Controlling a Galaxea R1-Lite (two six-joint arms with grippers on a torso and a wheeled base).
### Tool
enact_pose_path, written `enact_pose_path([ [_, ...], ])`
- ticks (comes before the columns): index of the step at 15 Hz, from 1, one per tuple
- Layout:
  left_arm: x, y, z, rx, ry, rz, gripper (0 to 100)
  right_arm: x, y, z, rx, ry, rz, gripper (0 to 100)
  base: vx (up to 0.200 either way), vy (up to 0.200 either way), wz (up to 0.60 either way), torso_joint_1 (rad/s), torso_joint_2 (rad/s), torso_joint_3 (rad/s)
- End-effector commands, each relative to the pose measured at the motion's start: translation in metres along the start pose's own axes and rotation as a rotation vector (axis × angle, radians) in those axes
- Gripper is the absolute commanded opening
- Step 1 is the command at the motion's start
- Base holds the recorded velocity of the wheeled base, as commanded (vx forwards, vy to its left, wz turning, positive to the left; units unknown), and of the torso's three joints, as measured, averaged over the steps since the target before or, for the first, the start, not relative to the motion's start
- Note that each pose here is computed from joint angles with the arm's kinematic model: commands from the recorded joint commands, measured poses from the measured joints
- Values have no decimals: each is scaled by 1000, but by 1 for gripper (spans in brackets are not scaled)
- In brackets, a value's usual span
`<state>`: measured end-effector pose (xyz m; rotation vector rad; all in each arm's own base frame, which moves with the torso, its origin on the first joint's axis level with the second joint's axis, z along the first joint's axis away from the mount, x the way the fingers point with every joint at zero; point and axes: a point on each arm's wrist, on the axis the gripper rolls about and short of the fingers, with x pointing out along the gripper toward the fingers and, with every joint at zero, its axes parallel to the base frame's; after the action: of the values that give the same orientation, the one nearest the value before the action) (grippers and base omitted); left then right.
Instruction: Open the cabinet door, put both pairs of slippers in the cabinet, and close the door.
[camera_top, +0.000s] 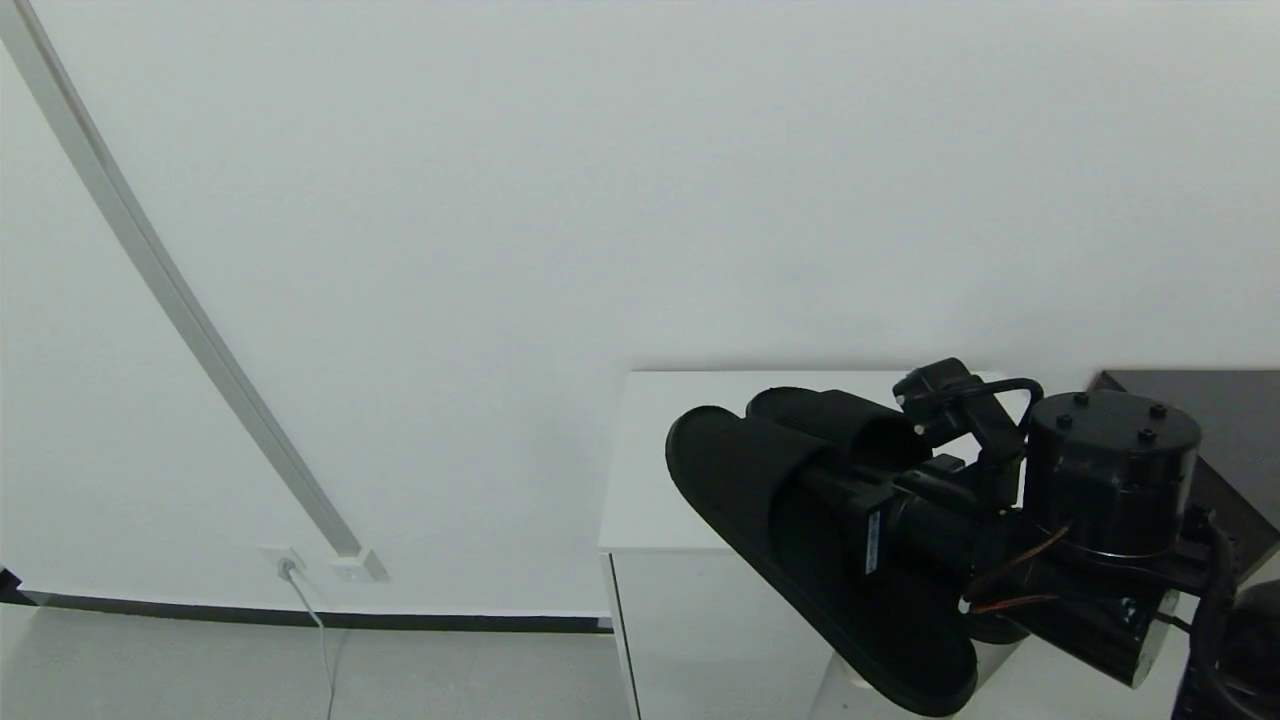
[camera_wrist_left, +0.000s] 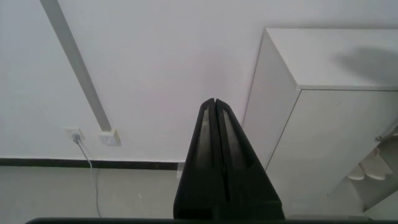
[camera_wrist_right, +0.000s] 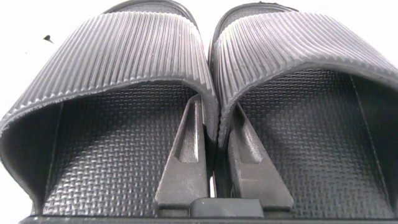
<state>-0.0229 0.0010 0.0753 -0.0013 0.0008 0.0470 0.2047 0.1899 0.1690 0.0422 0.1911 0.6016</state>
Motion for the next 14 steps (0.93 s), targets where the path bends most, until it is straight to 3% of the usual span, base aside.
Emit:
enact_pose_path([
  [1,0,0,0,-2,1,1,0,2,0,-2,-1,7,-1,0,-200,0,0,12,12,2],
  [4,0,0,0,0,1,1,0,2,0,-4,-3,16,-4,0,-200,0,0,-14,-1,6],
  [13,0,0,0,0,1,-1,0,2,0,-8,-5,28,-5,0,0,0,0,0,0,0],
  [14,0,0,0,0,1,1,0,2,0,-8,-5,30,-5,0,0,-200,0,-2,2,12],
])
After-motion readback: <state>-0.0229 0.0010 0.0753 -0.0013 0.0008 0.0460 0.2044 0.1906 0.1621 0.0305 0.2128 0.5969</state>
